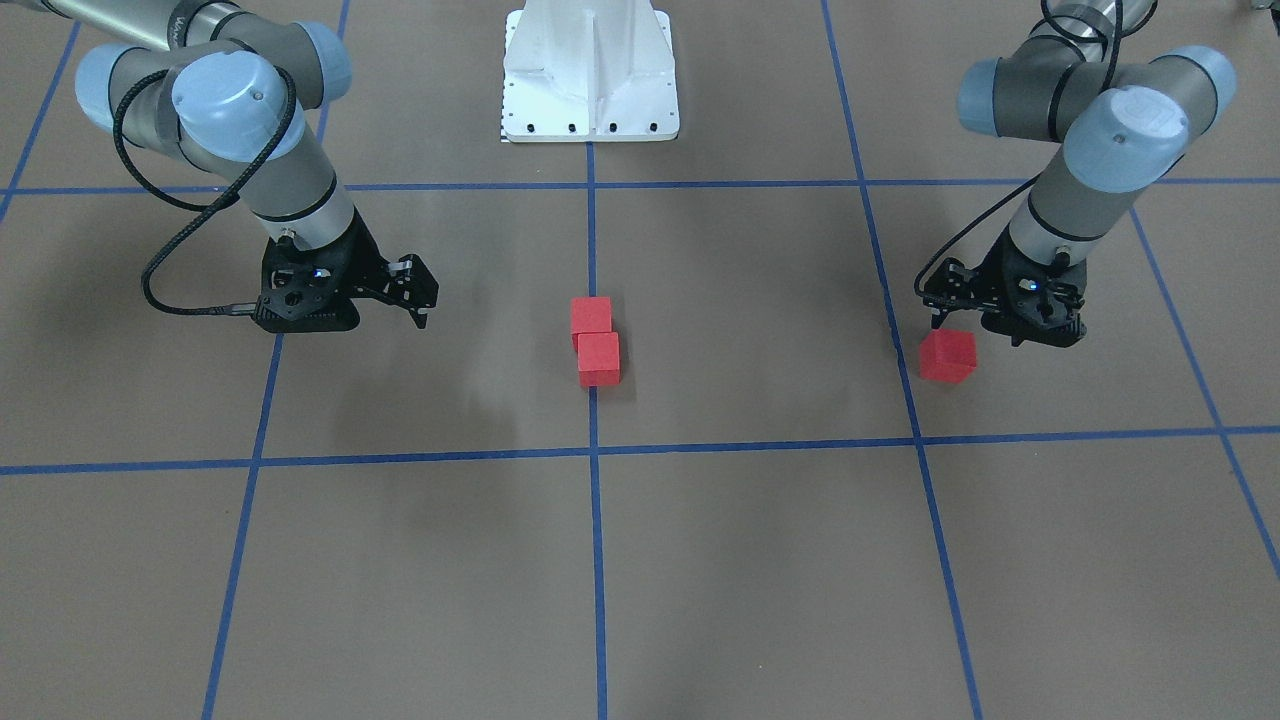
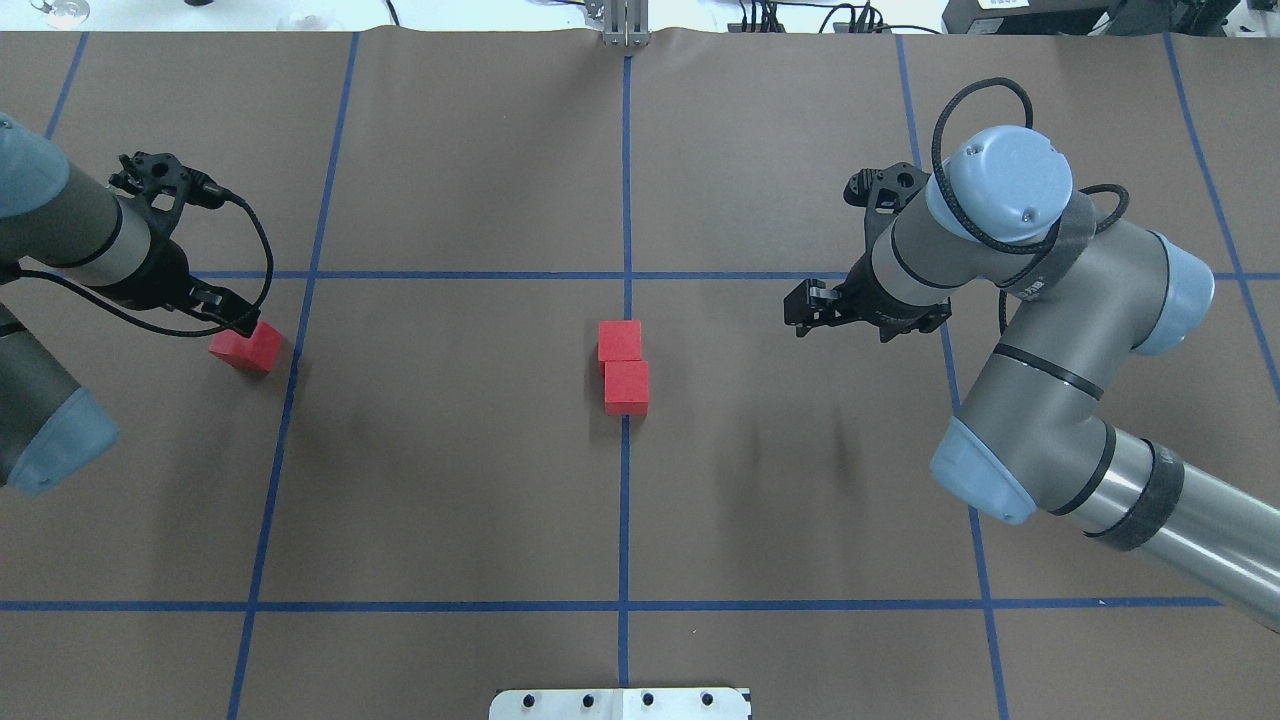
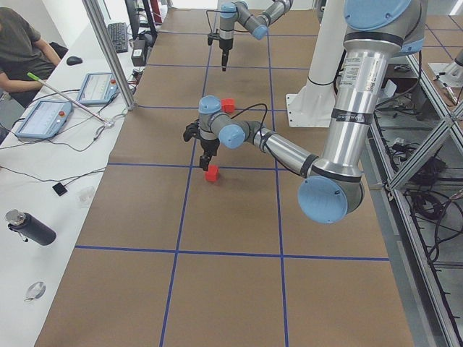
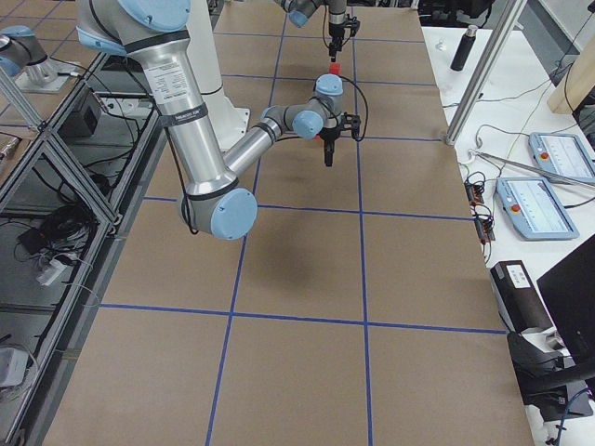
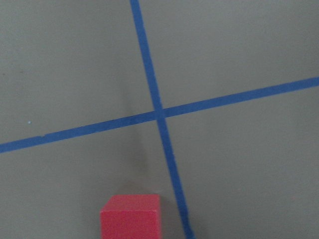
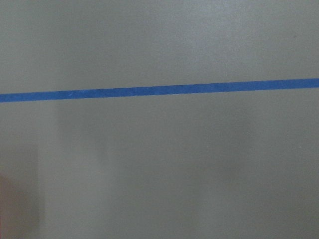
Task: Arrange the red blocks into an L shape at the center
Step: 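Move the left gripper to the remaining red cube, then grasp the remaining red cube with the left gripper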
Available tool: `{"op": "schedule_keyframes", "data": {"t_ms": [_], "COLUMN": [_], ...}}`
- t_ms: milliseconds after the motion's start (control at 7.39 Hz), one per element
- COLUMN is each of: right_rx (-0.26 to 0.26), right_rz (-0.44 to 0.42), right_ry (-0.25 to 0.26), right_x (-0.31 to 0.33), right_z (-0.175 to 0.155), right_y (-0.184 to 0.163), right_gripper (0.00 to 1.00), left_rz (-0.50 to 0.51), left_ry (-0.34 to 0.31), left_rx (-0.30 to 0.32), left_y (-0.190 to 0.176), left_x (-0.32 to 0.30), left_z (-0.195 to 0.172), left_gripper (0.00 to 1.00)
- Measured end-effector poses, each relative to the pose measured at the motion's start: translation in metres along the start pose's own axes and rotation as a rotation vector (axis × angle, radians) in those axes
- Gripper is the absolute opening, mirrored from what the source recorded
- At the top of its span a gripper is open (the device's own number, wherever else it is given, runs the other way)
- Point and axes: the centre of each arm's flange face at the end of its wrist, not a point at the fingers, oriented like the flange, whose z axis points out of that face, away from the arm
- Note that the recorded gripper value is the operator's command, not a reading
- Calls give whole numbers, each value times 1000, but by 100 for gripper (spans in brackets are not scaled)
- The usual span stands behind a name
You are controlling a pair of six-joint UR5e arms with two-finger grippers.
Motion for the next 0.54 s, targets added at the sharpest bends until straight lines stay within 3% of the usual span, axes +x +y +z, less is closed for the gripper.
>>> {"op": "schedule_keyframes", "data": {"t_ms": [541], "right_rx": [-3], "right_rz": [1], "right_ry": [3], "right_x": [0], "right_z": [2], "right_y": [1], "right_gripper": [100], "left_rz": [-33], "left_ry": [-6], "left_rx": [-34], "left_y": [-9], "left_x": [5], "left_z": [26], "left_gripper": [100]}}
